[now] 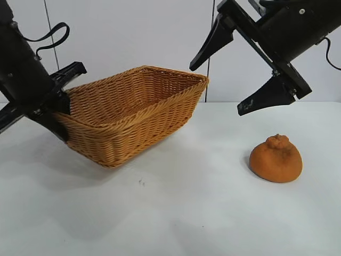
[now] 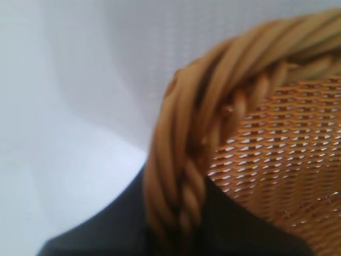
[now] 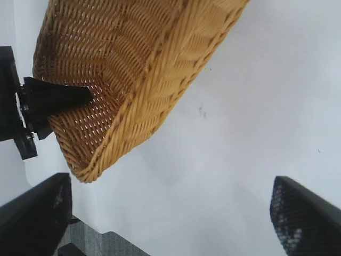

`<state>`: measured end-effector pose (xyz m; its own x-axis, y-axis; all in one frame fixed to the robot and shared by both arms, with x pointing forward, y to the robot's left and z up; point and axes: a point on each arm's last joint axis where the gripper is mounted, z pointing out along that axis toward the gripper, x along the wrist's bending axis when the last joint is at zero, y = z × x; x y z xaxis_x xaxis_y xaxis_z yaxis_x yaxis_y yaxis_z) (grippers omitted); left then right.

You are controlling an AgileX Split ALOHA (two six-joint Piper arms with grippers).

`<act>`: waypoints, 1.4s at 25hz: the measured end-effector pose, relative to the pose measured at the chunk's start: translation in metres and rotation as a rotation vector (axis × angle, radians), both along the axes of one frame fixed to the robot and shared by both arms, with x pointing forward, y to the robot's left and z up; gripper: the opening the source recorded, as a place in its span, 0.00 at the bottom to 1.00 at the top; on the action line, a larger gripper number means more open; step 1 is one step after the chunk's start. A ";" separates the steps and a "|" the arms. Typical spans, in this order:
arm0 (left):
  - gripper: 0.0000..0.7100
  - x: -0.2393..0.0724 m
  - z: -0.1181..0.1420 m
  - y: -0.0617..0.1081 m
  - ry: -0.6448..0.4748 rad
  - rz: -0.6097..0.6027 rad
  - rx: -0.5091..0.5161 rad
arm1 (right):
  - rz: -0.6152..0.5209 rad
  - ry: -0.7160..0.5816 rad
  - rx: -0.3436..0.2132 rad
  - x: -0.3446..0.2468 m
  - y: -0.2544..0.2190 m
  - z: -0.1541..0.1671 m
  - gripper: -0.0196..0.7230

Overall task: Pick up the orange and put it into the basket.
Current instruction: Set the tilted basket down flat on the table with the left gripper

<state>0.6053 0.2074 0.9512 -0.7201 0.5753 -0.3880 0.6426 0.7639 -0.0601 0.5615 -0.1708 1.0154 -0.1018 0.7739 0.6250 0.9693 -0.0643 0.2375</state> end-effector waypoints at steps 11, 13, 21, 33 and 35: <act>0.12 -0.001 -0.002 0.017 -0.016 -0.206 0.062 | 0.005 0.006 0.001 -0.001 0.000 0.000 0.96; 0.12 -0.002 -0.003 0.016 -0.016 -0.256 0.070 | 0.007 0.008 0.002 -0.001 0.000 0.000 0.96; 0.12 0.007 0.018 0.013 -0.065 -0.458 0.094 | 0.015 0.016 0.004 -0.002 0.001 0.000 0.96; 0.12 0.008 0.032 0.011 -0.076 -0.676 0.117 | 0.016 0.017 0.004 -0.002 0.001 0.000 0.96; 0.12 0.007 0.032 0.011 -0.076 -0.693 0.118 | 0.016 0.017 0.004 -0.002 0.001 0.000 0.96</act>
<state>0.6123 0.2187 0.9835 -0.1460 0.9329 -0.3291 0.9825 0.1757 0.0622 0.5595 -0.1703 1.0153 -0.1032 0.7701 0.6295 0.9740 -0.0501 0.2210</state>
